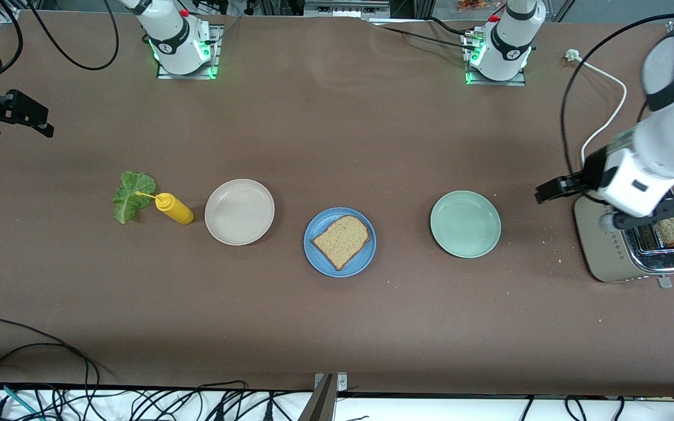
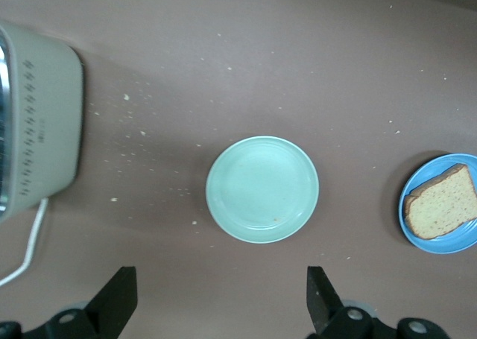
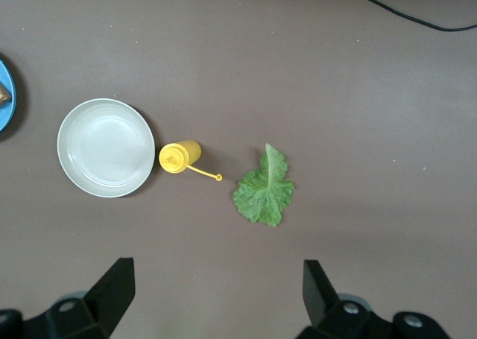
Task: Make sandwich in blue plate with both arms
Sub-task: 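Open the left gripper and return it toward the toaster, then reach the right gripper to the lettuce leaf and grasp it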
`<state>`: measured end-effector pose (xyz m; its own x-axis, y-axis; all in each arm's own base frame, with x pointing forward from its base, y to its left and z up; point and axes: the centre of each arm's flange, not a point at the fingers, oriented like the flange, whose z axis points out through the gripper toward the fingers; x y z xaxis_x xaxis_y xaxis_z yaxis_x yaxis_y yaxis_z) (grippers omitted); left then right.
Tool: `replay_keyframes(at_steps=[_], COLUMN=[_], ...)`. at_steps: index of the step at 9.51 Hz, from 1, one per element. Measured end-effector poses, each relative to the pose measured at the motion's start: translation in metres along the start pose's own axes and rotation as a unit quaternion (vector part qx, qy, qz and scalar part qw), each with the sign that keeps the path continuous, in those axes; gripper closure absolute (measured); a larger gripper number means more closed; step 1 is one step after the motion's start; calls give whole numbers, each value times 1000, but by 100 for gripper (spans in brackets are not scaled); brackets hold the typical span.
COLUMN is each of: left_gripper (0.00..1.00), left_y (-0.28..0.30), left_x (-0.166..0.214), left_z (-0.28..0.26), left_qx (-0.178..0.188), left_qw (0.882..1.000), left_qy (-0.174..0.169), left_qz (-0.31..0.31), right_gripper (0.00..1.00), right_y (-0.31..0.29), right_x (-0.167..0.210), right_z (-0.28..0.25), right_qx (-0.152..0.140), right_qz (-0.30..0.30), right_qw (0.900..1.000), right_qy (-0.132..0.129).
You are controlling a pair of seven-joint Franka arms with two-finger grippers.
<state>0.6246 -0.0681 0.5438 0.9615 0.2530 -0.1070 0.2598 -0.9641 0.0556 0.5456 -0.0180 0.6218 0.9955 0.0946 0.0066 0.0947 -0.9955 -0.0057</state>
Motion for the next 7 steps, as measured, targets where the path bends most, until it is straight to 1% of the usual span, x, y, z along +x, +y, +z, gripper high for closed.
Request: replay_keyframes(at_steps=[2, 3, 4, 5, 6, 7], left_gripper=[0, 4, 4, 0, 0, 0], left_y=[-36, -47, -54, -54, -51, -50], left_x=[9, 13, 15, 15, 14, 15], left_z=[-13, -14, -14, -14, -14, -13], left_qx=[-3, 5, 46, 66, 65, 55], left_qw=[1000, 999, 998, 997, 996, 997], left_qy=[4, 7, 18, 23, 23, 22], left_qz=[23, 31, 39, 45, 48, 47], right_gripper=[0, 0, 0, 0, 0, 0], right_y=[0, 0, 0, 0, 0, 0], right_x=[0, 0, 0, 0, 0, 0], right_z=[0, 0, 0, 0, 0, 0], right_qx=[0, 0, 0, 0, 0, 0], right_qz=[0, 0, 0, 0, 0, 0], right_qw=[1000, 1000, 1000, 1000, 1000, 1000], right_qy=[0, 0, 0, 0, 0, 0])
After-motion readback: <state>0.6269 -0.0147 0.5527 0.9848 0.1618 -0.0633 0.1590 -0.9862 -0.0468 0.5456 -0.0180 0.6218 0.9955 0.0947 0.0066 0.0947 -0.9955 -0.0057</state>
